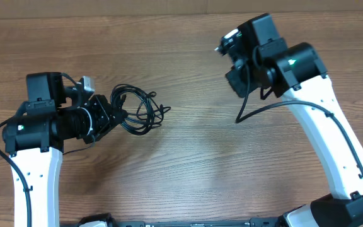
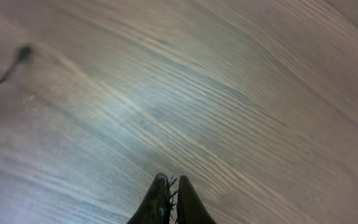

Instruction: Untangle cables

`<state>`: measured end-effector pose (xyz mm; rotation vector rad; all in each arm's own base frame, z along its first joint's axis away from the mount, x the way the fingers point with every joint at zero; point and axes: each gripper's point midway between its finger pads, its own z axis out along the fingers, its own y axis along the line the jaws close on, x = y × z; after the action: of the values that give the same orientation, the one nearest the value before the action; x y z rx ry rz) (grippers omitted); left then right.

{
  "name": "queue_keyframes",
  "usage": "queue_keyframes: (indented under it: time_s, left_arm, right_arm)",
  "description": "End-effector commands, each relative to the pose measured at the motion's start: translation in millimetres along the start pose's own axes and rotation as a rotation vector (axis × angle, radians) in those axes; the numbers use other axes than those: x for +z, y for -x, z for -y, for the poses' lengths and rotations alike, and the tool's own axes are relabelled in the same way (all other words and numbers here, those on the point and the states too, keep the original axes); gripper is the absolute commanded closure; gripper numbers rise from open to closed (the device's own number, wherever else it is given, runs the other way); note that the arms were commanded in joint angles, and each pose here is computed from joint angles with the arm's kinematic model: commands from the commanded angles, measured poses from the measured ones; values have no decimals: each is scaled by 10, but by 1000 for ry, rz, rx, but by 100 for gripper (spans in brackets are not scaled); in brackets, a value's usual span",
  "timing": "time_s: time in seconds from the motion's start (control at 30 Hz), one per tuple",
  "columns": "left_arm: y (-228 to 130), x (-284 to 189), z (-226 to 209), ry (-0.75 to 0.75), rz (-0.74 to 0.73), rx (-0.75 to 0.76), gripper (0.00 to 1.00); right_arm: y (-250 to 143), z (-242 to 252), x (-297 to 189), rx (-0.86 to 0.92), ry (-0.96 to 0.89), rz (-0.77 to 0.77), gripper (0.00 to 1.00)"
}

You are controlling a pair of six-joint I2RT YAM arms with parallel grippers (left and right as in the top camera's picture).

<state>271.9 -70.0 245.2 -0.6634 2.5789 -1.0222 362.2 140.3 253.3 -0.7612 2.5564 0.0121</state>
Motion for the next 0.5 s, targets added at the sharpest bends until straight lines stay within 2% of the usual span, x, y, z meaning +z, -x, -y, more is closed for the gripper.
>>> queue_keyframes:
  time_s: [0.0,0.03,0.07,0.1,0.13,0.17,0.3,0.47]
  left_arm:
    - [-3,-81,178,-73,-1,88,94]
    - [-4,-79,179,-73,-2,89,95]
    - [-3,-79,178,-72,-1,90,95]
    - [-4,-79,178,-73,-2,94,95]
    - [-10,-80,186,-77,-5,95,95]
    - [-20,-81,203,-88,-10,96,95]
    - [-97,-111,362,-178,-52,102,96]
    - [-147,-170,553,-278,-93,55,96]
  right_arm:
    - [48,-165,-138,30,114,58,96]
    - [58,-288,-157,-14,184,70,96]
    - [56,-410,-185,-63,254,80,92]
    - [38,-573,-231,-129,341,92,81]
    - [11,-732,-290,-195,431,107,64]
    - [-8,-859,-349,-246,503,125,54]
    - [-74,-1206,-559,-386,703,189,45]
    - [-123,-1388,-640,-483,767,214,41]
